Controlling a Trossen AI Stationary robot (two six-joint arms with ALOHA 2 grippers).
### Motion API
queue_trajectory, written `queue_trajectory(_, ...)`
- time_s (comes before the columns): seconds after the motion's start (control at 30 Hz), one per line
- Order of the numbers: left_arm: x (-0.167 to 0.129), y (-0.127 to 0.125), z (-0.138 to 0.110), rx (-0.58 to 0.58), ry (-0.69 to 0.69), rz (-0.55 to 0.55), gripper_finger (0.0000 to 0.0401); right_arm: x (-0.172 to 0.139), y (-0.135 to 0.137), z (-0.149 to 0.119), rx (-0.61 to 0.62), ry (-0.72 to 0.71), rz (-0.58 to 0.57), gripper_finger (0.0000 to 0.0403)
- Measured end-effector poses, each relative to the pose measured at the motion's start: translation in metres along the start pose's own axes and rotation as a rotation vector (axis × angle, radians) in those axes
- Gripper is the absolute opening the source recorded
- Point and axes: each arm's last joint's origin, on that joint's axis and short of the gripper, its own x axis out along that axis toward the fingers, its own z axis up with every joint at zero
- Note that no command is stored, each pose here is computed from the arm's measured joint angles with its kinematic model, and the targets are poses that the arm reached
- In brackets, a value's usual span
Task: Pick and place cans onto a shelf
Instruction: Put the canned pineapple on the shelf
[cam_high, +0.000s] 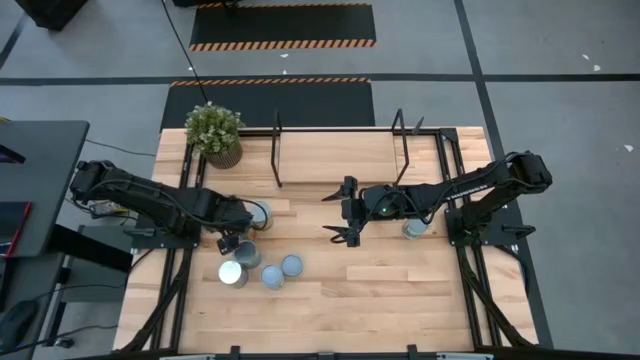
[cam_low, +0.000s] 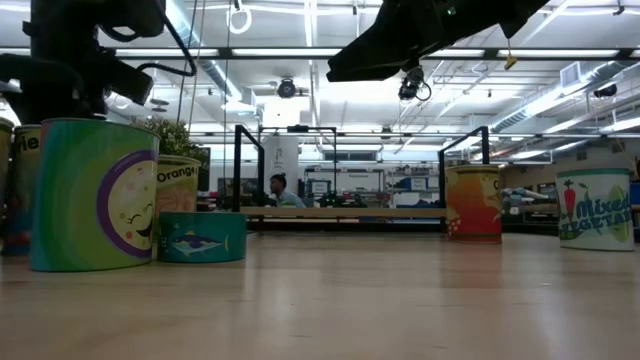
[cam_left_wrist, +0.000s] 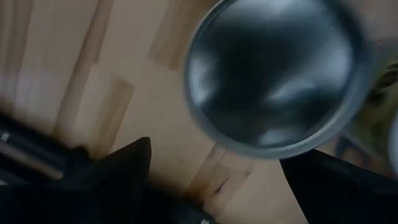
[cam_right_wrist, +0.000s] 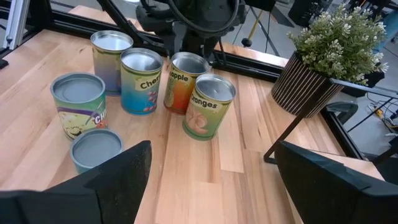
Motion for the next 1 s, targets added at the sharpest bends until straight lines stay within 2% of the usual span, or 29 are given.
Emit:
queue_trajectory(0.2,0.0,-0.006,0.009,0.037,-0.092,-0.06,0.0357,0.0,0.001,0.001,0.017,-0.007,0.003,0.0348)
queue_trajectory(0.4,-0.001,-0.006,0.011,-0.015,-0.122,-0.051,0.0357,-0.001,0.007,0.002,0.015,-0.013,0.02,0.0348)
queue_trajectory(0.87,0.008,-0.01,0.015,-0.046,-0.082,-0.027,0.0348,-0.002,0.009,0.006,0.016,-0.052,0.021,0.0348)
queue_trajectory(1.0,0.012,-0.006,0.02,-0.094,-0.048,-0.035,0.0347,-0.002,0.009,0.006,0.015,-0.05,0.02,0.0348)
